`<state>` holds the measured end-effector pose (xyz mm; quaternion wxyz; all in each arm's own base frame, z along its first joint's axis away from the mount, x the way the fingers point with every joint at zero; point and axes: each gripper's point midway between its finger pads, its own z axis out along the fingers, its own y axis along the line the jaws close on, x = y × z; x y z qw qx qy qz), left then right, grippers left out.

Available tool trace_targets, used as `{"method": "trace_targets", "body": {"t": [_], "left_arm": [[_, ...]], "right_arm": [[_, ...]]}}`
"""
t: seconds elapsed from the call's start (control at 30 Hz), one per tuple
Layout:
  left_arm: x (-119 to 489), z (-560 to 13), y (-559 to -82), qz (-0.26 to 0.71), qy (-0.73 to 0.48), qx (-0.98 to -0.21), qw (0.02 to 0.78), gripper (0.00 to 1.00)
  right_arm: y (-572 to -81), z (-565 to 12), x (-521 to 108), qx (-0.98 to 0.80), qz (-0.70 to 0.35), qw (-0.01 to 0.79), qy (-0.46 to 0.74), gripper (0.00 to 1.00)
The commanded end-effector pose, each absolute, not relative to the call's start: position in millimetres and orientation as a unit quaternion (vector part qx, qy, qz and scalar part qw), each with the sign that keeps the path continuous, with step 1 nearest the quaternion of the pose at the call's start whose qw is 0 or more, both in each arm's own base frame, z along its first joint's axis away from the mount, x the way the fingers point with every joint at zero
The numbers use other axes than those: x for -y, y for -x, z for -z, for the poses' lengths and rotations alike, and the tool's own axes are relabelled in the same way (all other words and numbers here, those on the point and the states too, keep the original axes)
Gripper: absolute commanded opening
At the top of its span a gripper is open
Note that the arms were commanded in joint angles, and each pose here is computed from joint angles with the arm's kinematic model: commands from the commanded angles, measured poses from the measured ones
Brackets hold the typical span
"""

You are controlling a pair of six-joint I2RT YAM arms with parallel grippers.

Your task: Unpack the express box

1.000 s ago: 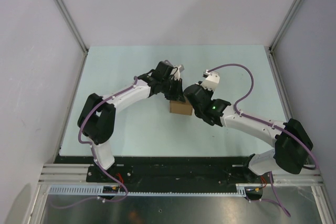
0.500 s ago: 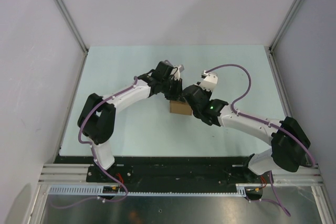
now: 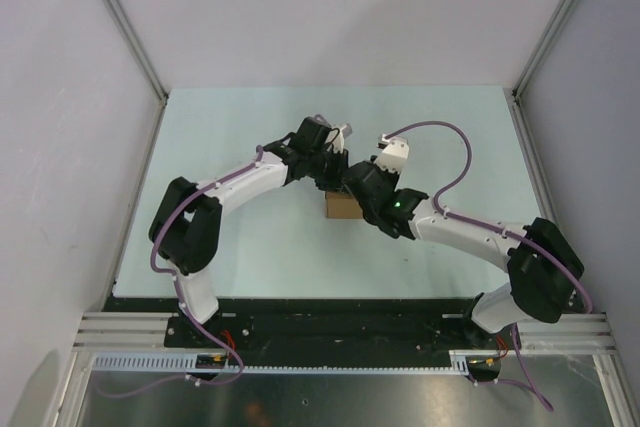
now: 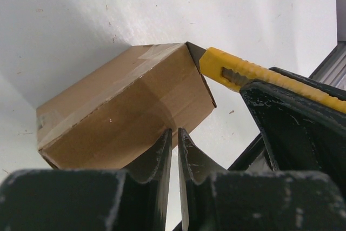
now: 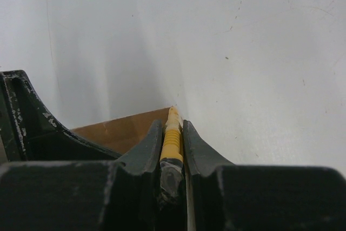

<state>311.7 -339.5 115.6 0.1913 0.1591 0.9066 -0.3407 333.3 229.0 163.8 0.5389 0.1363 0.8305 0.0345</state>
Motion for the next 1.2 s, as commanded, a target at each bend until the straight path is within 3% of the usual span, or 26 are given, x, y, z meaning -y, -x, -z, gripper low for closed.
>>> {"method": "trace_targets", "body": {"t": [0.0,0.3,0.5,0.93,1.17], "left_arm": [[317.3,-57.7,-290.4,0.272,-0.152,-0.942,0.124,0.16],[315.7,-58.7,-292.4,0.271,-0.15,-0.942,0.127,0.16],[316.6,-75.0,-295.1,0.279,-0.149,-0.938,0.144,0.28],[342.4,-182.6,-316.0,0.358,-0.157,-0.89,0.234,0.47],[338.9,-219.1,-320.9,0.369,-0.151,-0.875,0.274,0.54]], "right_arm": [[-334.8,-153.9,-238.6,-0.839,-0.041,0.528,-0.128,0.0],[-335.9,-242.6,-219.8,-0.779,-0.093,0.6,-0.158,0.0],[-331.6,-267.6,-185.7,-0.762,-0.121,0.597,-0.219,0.0],[-310.3,-220.0,-129.5,-0.814,-0.09,0.509,-0.265,0.0],[-302.3,-156.6,-126.6,-0.865,-0.154,0.409,-0.247,0.0]]}}
